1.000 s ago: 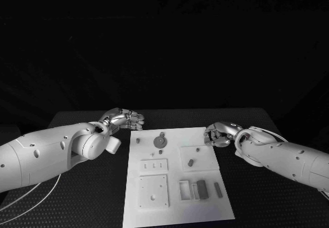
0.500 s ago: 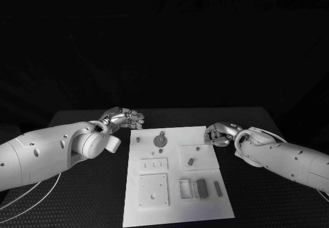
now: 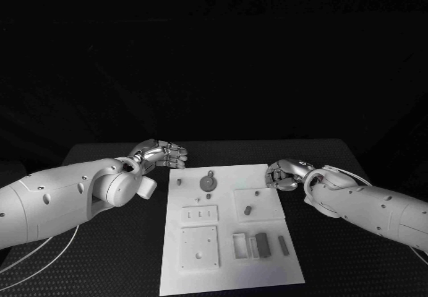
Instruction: Assemble the parts on the task board
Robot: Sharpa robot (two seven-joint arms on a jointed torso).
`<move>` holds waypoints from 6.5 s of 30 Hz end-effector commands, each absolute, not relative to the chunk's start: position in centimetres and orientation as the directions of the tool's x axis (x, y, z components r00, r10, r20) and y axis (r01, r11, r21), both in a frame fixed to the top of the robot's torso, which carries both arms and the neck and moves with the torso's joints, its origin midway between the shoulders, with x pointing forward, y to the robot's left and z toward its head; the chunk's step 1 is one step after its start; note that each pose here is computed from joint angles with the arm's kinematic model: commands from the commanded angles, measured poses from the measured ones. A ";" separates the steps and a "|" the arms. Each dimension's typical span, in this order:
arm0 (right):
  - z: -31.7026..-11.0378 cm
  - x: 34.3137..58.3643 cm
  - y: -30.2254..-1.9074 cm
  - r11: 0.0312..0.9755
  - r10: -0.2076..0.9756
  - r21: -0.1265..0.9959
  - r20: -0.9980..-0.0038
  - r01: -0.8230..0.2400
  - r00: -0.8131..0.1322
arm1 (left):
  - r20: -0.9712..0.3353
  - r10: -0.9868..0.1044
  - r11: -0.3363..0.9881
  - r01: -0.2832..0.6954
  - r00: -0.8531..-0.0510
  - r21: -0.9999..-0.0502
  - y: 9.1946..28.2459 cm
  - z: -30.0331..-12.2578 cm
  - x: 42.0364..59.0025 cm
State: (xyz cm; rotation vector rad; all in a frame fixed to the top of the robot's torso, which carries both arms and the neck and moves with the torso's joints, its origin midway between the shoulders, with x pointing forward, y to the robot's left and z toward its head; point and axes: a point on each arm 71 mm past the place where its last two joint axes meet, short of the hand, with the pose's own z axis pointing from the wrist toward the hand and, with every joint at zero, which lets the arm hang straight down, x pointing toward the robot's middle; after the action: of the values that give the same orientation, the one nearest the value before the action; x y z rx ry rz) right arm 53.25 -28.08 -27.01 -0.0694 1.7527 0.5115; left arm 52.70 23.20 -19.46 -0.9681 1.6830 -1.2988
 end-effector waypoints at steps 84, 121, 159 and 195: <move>-19.3 49.2 -9.9 0.778 0.221 0.275 -0.962 -0.565 -0.164 | -0.217 -0.777 0.424 -0.236 -0.590 -0.874 15.1 -21.1 50.4; -19.4 49.1 -8.7 0.761 0.215 0.280 -0.960 -0.585 -0.180 | -0.220 -0.783 0.421 -0.236 -0.582 -0.876 15.2 -21.1 50.6; -19.5 49.4 -8.9 0.766 0.210 0.276 -0.961 -0.580 -0.180 | -0.275 -0.750 0.482 -0.212 -0.602 -0.850 15.3 -21.3 50.6; -19.5 50.0 -11.3 0.737 0.353 0.408 -0.912 -0.539 -0.208 | -0.336 -0.722 0.551 -0.209 -0.605 -0.808 16.6 -21.7 51.1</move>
State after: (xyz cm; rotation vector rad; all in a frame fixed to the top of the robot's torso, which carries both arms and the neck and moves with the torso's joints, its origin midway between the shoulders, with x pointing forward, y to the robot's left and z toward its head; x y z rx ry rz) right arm 50.10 -11.37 -19.80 -0.1964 1.6231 0.7460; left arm 51.17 16.76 -21.62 -0.7781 2.0840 -0.9967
